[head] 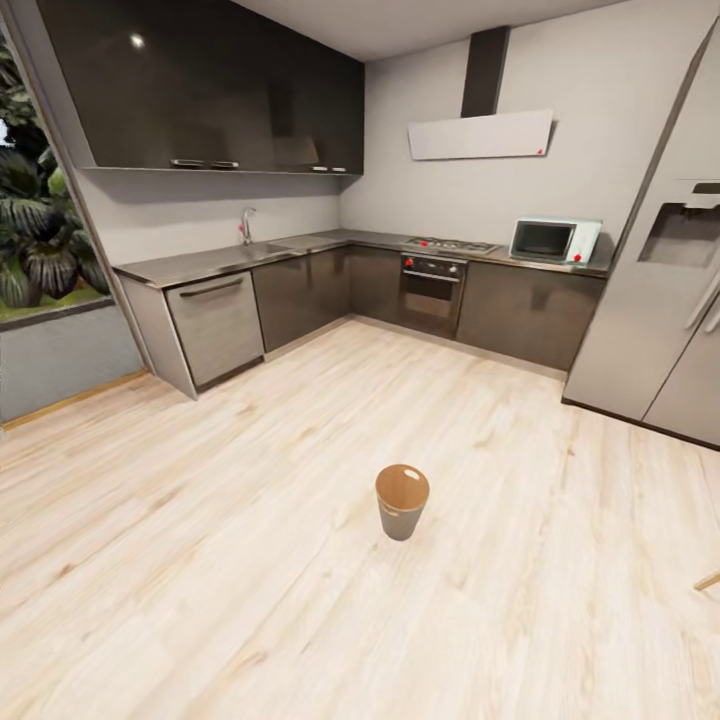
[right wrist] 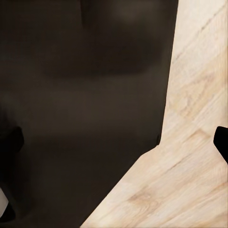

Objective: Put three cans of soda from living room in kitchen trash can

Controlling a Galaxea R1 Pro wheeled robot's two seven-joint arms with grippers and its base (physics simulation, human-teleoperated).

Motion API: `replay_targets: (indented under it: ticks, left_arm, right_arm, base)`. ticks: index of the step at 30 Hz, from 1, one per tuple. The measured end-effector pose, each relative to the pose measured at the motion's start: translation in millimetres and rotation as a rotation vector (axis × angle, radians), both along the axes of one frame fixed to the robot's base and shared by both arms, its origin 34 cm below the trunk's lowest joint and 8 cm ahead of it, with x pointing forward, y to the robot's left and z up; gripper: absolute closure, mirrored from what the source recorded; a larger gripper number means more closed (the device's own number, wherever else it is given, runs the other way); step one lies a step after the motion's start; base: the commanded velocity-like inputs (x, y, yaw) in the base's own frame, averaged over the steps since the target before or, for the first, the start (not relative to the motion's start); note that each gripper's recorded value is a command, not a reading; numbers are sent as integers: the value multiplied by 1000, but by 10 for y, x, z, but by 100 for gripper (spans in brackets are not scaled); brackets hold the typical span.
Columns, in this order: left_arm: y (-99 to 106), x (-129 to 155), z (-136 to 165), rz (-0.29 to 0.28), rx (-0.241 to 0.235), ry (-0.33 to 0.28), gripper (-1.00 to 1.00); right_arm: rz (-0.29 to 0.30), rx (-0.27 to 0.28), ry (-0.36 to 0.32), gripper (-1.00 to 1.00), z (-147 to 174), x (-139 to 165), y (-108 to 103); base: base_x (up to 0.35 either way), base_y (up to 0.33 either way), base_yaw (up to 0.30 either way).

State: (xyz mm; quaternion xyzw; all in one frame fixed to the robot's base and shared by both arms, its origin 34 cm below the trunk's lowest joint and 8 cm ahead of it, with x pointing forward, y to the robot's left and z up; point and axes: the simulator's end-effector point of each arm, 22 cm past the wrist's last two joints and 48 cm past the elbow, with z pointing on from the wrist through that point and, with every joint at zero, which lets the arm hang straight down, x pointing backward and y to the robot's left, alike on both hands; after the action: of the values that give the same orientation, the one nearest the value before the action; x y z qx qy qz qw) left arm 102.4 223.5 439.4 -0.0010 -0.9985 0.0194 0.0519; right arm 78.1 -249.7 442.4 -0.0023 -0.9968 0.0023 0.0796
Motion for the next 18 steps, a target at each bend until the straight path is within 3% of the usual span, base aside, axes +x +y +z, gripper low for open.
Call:
replay_targets:
  ticks: [6, 18]
  left_arm:
    - [0, -4, 0, 0, 0, 1, -100]
    - [-1, -42, 4, 0, 0, 11, -100]
  right_arm:
    - [0, 0, 2, -100, 1, -7, 2]
    - [0, -1, 12, -100, 7, -45, 1]
  base:
    - [20, 0, 85]
    - [2, 0, 184]
